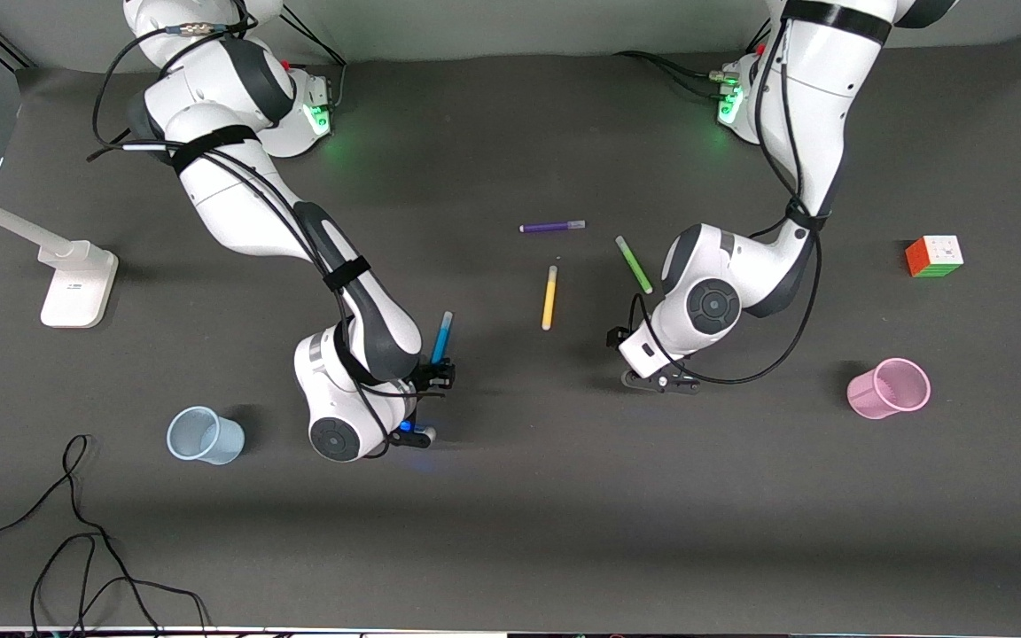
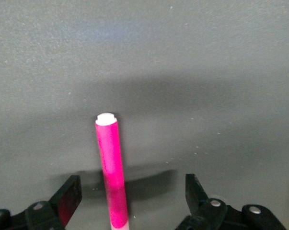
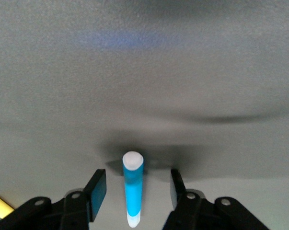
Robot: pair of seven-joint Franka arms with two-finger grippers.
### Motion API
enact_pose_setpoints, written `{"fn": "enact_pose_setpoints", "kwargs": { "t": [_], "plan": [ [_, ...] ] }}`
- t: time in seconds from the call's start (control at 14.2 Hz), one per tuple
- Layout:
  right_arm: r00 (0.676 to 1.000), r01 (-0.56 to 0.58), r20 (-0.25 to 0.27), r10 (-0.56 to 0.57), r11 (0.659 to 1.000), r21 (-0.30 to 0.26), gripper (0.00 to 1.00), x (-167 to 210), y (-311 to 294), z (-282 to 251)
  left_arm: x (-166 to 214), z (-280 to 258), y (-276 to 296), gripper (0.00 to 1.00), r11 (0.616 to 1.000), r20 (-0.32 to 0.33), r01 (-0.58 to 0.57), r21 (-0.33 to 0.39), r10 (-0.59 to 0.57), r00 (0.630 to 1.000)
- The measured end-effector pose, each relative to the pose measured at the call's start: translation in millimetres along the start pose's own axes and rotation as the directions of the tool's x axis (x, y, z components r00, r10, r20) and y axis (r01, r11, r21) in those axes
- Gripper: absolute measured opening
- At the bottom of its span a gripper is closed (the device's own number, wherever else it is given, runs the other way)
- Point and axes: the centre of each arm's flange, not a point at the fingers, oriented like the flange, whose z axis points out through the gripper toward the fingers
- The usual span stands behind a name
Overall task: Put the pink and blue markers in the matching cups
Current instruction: 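Grasp the blue marker with the right gripper while the left gripper grasps the pink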
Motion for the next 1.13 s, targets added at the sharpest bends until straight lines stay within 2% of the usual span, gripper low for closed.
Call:
{"fn": "enact_pose_setpoints", "kwargs": {
  "t": [0.07,0.14,0.21,0.28,0.35,0.78,0.92,1.13],
  "plan": [
    [1.000,0.000,0.001,0.000,1.000,0.000,0.56,0,0,0,-2,4,-2,0.94,1.000,-0.003,-0.009,0.011,0.009,1.000],
    [1.000,-0.001,0.003,0.001,1.000,-0.001,0.43,0,0,-1,-3,6,-4,0.89,1.000,-0.006,-0.017,0.020,0.017,1.000],
    [1.000,-0.002,0.004,0.002,1.000,-0.002,0.32,-1,0,-1,-3,7,-4,0.88,1.000,-0.006,-0.020,0.023,0.020,1.000],
    [1.000,-0.002,0.005,0.002,1.000,-0.002,0.19,-1,0,-1,-3,5,-4,0.83,0.999,-0.007,-0.022,0.024,0.022,1.000],
    [1.000,-0.003,0.005,0.003,1.000,-0.002,0.17,-1,0,-1,-3,4,-4,0.79,0.999,-0.009,-0.023,0.024,0.023,1.000],
    [1.000,-0.009,0.006,0.009,1.000,-0.005,0.17,-2,0,-6,-3,3,-4,0.79,0.999,-0.012,-0.025,0.024,0.025,1.000],
    [0.999,-0.044,-0.029,0.045,0.999,0.007,0.17,-3,0,-28,-3,1,-4,0.74,0.999,-0.015,-0.025,0.025,0.025,1.000],
    [0.990,-0.075,-0.121,0.075,0.997,0.008,0.17,-11,11,-87,-2,0,-4,0.74,0.999,-0.017,-0.025,0.025,0.025,1.000]
  ]
}}
